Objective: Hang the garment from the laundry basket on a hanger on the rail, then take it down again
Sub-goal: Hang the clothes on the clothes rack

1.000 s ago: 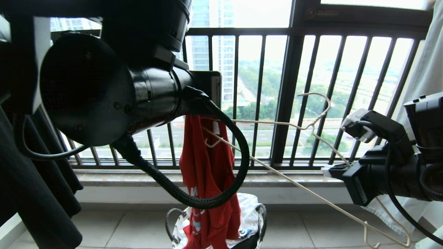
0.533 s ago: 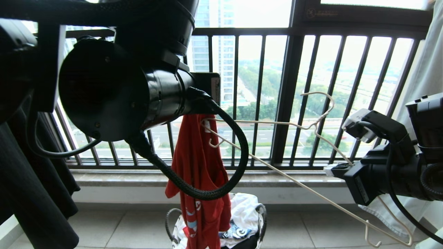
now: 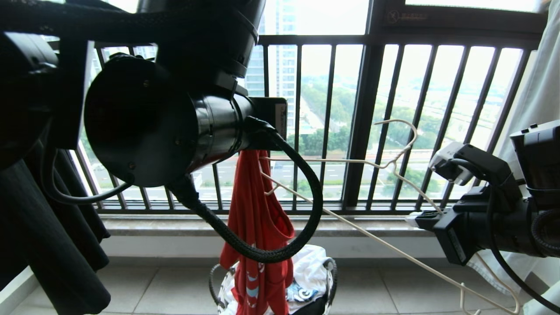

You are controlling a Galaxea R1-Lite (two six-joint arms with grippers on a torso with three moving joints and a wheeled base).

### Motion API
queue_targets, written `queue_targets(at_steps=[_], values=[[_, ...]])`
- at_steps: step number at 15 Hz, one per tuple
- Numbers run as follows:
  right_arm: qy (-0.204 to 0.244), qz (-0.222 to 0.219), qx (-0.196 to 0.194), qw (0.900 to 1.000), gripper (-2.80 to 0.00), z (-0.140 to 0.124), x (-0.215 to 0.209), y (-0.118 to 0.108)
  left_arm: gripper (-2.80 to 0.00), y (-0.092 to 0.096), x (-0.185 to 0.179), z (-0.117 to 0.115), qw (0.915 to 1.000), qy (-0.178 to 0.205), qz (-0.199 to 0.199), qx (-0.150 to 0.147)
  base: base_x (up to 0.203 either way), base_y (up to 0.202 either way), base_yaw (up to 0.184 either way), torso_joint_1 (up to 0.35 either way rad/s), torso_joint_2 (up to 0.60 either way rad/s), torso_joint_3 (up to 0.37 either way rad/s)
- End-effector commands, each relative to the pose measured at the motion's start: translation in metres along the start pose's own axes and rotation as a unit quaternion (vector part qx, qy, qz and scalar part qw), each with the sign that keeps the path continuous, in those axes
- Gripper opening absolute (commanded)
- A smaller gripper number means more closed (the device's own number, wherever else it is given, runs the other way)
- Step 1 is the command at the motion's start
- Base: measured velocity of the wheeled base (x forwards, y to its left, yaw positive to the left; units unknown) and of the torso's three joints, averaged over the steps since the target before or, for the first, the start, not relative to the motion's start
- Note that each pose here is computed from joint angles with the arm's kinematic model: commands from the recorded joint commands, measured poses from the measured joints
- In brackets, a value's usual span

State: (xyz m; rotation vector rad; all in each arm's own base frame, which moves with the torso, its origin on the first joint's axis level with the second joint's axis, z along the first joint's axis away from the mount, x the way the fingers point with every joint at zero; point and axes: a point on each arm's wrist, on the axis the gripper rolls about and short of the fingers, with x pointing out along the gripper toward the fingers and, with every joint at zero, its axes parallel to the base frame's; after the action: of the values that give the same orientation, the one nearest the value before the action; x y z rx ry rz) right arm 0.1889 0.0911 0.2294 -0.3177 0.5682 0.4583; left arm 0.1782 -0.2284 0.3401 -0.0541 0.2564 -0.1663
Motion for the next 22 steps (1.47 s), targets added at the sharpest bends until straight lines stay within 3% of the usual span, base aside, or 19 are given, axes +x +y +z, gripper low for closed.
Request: queue_targets(at_steps=[1,9,13,19,22], values=[[-0.007,0.003,-0.006,1.000,-2.80,-0.002,-0.007,0.001,-2.80,0.005,0.005,0.001,0.9999,0.000,0.015,0.000,0.000,0.000,0.000,0.000,0.00,0.000],[-0.011,0.010,-0.019,1.000,-2.80,-0.003,-0.008,0.005,-2.80,0.003,0.005,0.001,0.9999,0.001,0.010,0.002,0.000,0.000,0.000,0.000,0.00,0.000],[-0.025,0.008,-0.005,1.000,-2.80,0.000,-0.008,0.004,-2.80,-0.001,-0.007,0.002,0.9986,0.012,-0.052,0.002,0.000,0.000,0.000,0.000,0.00,0.000],[-0.032,0.046,-0.010,0.998,-2.80,-0.003,-0.012,0.006,-2.80,-0.002,0.001,0.001,0.9971,0.013,-0.050,0.057,0.000,0.000,0.000,0.000,0.00,0.000],[-0.041,0.052,-0.011,0.998,-2.80,-0.004,-0.019,0.006,-2.80,0.014,0.009,0.012,0.9973,0.000,-0.020,0.071,0.000,0.000,0.000,0.000,0.00,0.000]])
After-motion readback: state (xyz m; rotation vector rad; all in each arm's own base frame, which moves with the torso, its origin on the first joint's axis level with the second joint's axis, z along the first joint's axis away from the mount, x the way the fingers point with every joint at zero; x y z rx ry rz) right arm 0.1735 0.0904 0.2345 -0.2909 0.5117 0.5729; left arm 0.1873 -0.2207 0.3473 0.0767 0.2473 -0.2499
